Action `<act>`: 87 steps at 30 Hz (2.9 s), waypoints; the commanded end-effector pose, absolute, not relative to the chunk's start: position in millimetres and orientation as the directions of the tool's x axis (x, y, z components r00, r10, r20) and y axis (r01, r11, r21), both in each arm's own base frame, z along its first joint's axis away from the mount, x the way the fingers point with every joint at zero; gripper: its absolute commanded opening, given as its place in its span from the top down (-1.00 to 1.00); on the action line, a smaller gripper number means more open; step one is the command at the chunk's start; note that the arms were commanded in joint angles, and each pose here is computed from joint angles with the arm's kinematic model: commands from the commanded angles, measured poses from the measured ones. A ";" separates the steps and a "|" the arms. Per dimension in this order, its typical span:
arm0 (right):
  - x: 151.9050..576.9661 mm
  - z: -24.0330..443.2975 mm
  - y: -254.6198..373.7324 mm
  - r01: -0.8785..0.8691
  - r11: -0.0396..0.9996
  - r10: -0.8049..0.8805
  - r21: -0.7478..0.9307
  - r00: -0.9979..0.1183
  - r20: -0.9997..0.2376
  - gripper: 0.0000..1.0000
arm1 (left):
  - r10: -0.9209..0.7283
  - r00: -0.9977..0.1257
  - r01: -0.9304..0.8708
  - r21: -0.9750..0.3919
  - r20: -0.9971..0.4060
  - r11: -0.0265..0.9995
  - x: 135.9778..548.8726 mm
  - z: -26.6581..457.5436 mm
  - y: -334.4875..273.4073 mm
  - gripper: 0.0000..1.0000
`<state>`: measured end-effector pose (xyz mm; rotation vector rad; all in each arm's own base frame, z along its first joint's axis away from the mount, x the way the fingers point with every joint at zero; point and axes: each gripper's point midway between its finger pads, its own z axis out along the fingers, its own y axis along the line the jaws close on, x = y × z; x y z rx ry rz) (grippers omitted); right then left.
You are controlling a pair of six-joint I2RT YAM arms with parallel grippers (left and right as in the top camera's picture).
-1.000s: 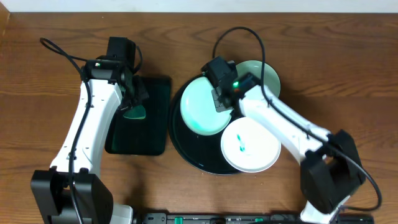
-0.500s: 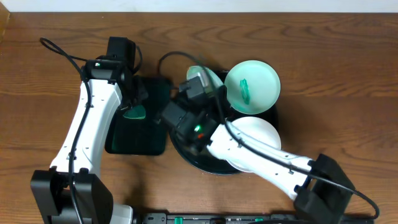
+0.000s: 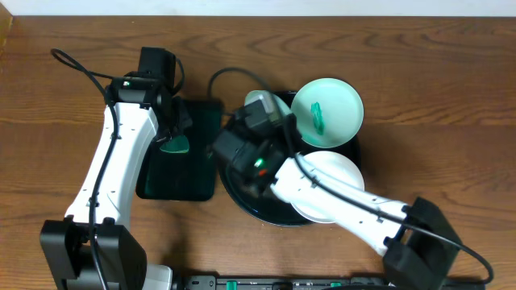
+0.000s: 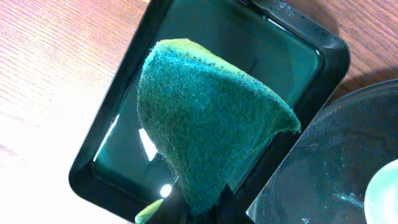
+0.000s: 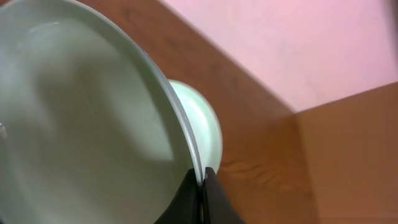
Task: Clean dirty plates on tray and stack at the side
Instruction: 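Lift the green plate with right gripper and carry it right, then set the green plate on the table right of the tray, then grasp the edge of the second green plate with right gripper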
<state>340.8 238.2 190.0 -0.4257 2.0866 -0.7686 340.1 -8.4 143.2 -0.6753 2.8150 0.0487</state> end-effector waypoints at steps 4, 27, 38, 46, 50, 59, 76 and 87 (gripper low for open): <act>352.1 206.5 221.1 -0.102 0.951 -0.275 -0.291 -0.710 -0.648 0.98 | -0.465 -0.850 -0.475 -0.022 -0.247 0.880 340.0 142.6 -5.6 0.86; 337.4 68.8 -93.6 0.579 0.790 0.603 0.203 -0.794 -0.080 0.98 | -0.528 -0.814 -0.537 -0.032 -0.241 0.843 338.2 140.9 -4.8 0.86; 317.4 28.7 -117.1 0.608 0.770 0.630 0.192 -0.773 -0.079 0.97 | -0.528 -0.813 -0.537 -0.036 -0.246 0.843 339.8 141.3 -4.9 0.86; 333.1 30.6 -124.4 0.561 0.808 0.587 0.182 -0.793 -0.162 0.64 | -0.520 -0.818 -0.529 -0.034 -0.247 0.848 339.9 141.3 -4.9 0.85; 344.3 38.1 -120.1 0.529 0.824 0.563 0.201 -0.805 -0.188 0.24 | -0.508 -0.825 -0.518 -0.031 -0.248 0.855 340.1 141.3 -5.0 0.85; 413.0 132.5 -42.3 0.179 0.962 0.241 0.204 -0.910 -0.338 0.04 | -0.443 -0.857 -0.453 -0.026 -0.262 0.891 344.4 142.3 -6.1 0.85; 466.5 68.1 70.8 -0.205 0.979 -0.194 0.005 -0.936 -0.293 0.14 | -0.427 -0.858 -0.436 -0.034 -0.286 0.899 350.8 143.9 -6.4 0.85; 456.4 43.5 87.6 -0.204 0.976 -0.182 0.078 -0.957 -0.228 0.69 | -0.427 -0.856 -0.436 -0.037 -0.291 0.899 352.2 144.3 -6.5 0.86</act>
